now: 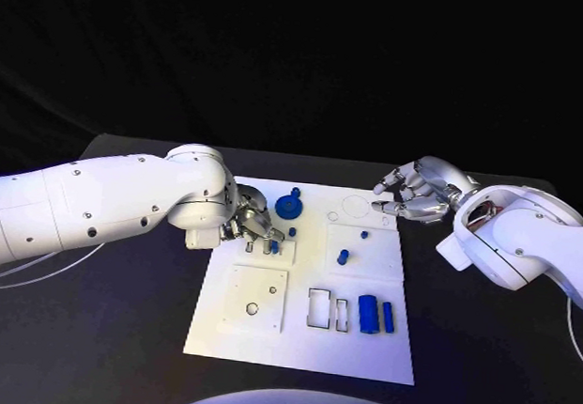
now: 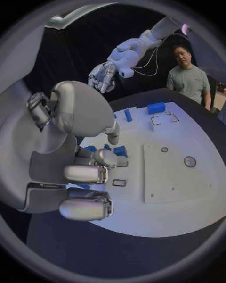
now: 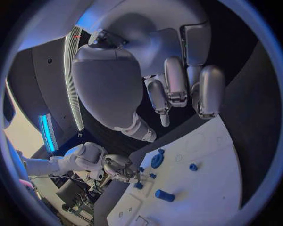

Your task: Assemble the parts on the task board

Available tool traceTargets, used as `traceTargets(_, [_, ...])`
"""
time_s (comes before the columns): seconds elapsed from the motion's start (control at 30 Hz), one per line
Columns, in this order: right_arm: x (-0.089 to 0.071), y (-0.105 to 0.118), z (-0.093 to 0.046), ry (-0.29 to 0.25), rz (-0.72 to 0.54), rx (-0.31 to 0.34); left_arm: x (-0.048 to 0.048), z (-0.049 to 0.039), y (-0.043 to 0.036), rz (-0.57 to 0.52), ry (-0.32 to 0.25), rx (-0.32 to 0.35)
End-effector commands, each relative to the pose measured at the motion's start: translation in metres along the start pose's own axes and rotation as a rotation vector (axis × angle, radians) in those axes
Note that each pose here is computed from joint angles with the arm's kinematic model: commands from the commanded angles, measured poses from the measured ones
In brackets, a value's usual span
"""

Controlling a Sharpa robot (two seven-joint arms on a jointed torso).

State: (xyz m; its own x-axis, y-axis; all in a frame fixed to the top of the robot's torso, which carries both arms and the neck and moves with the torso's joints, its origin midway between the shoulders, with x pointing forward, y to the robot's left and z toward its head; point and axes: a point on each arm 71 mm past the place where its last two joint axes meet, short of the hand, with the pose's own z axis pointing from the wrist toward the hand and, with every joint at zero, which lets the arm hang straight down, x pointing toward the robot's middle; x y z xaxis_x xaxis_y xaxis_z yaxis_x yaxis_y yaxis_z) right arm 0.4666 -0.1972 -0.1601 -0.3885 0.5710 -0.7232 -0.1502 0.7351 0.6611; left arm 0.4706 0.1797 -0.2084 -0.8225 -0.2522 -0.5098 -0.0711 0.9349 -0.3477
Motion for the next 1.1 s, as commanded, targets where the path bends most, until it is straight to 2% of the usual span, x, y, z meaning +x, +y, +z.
traceTargets(0.03, [0.0016, 0.0006, -0.0001, 0.015, -0.016, -0.005, 0.0016, 0.0002, -0.0019, 0.014, 0.024, 0.001])
traceTargets(1.1, [0.0025, 0.0002, -0.0001, 0.02, -0.018, -0.003, 0.0024, 0.0027, -0.0035, 0.032, 0.038, -0.006])
